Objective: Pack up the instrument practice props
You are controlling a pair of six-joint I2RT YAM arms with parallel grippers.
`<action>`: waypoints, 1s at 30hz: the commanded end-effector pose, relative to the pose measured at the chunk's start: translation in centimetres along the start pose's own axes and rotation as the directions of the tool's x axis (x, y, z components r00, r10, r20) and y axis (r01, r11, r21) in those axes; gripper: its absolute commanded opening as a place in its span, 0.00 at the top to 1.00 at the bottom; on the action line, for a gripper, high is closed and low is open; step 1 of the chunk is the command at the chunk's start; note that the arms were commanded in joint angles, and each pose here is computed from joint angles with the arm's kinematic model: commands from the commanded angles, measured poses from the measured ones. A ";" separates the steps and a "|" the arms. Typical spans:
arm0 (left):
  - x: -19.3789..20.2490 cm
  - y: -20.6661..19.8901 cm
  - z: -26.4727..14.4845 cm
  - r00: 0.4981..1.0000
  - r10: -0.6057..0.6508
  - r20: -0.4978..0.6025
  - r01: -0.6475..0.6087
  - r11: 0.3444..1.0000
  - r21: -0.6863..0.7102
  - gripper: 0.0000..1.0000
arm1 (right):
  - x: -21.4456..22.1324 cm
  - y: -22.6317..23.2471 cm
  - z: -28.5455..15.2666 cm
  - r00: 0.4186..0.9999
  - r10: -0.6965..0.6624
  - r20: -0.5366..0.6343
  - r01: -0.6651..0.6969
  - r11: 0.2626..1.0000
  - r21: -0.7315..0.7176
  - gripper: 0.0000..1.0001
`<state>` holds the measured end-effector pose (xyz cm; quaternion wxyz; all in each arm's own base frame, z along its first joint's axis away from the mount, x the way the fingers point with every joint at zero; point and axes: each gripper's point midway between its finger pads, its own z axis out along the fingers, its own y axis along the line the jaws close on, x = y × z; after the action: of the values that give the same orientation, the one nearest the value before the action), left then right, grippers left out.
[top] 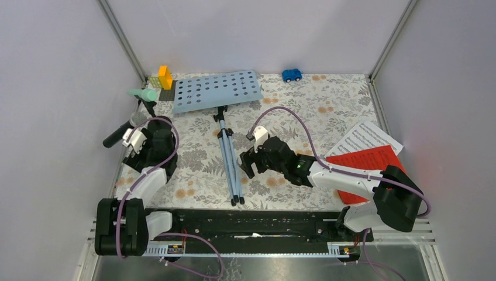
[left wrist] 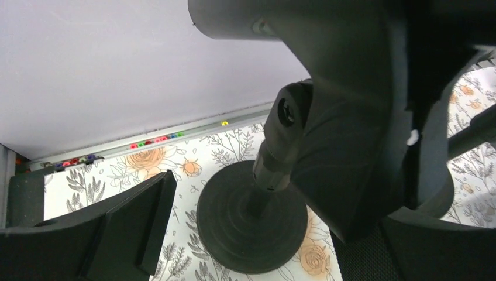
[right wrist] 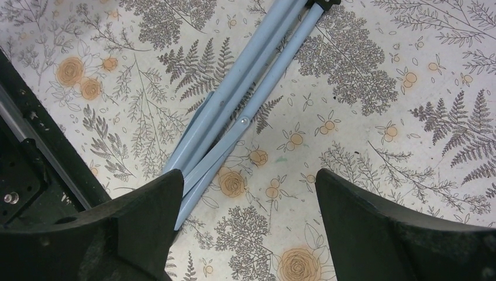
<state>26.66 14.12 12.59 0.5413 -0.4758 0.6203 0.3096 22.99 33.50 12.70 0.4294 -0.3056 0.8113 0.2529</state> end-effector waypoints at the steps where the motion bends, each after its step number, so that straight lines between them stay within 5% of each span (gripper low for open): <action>1: -2.1 -0.7 1.0 0.997 0.011 0.081 -0.012 1.000 0.009 0.02 | -1.2 0.3 0.1 1.000 -0.016 0.011 0.016 1.000 -0.015 0.10; 7: -2.8 -1.8 2.8 0.994 0.049 0.100 -0.048 0.999 -0.010 0.05 | -1.0 1.1 0.4 1.000 0.003 -0.021 -0.004 0.999 -0.048 0.10; 15: -2.5 -4.7 5.0 0.988 0.128 0.085 -0.132 0.990 0.040 0.34 | -2.1 1.1 1.1 1.000 0.000 -0.032 -0.001 1.000 -0.030 0.10; 20: -2.3 -6.1 5.2 0.985 0.150 0.084 -0.158 0.983 0.096 0.61 | -2.2 1.3 1.5 0.999 0.020 -0.035 -0.021 0.999 -0.035 0.09; 22: -2.4 -6.6 5.1 0.986 0.136 0.093 -0.147 0.981 0.130 0.96 | -2.5 1.6 1.4 1.000 0.016 -0.008 -0.016 0.998 -0.059 0.09; 23: -2.4 -6.8 4.9 0.986 0.137 0.093 -0.149 0.978 0.147 1.00 | -2.7 1.7 1.5 1.000 0.011 0.003 -0.011 0.998 -0.062 0.09; 30: -3.1 -5.3 3.4 0.988 0.099 0.121 -0.118 0.980 0.160 1.00 | -4.5 2.0 0.2 0.997 0.045 0.060 -0.040 0.997 -0.070 0.09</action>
<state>33.07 16.61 12.44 0.5461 -0.3665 0.6752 0.3339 23.39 35.62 13.06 0.4040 -0.3124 0.8184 0.2635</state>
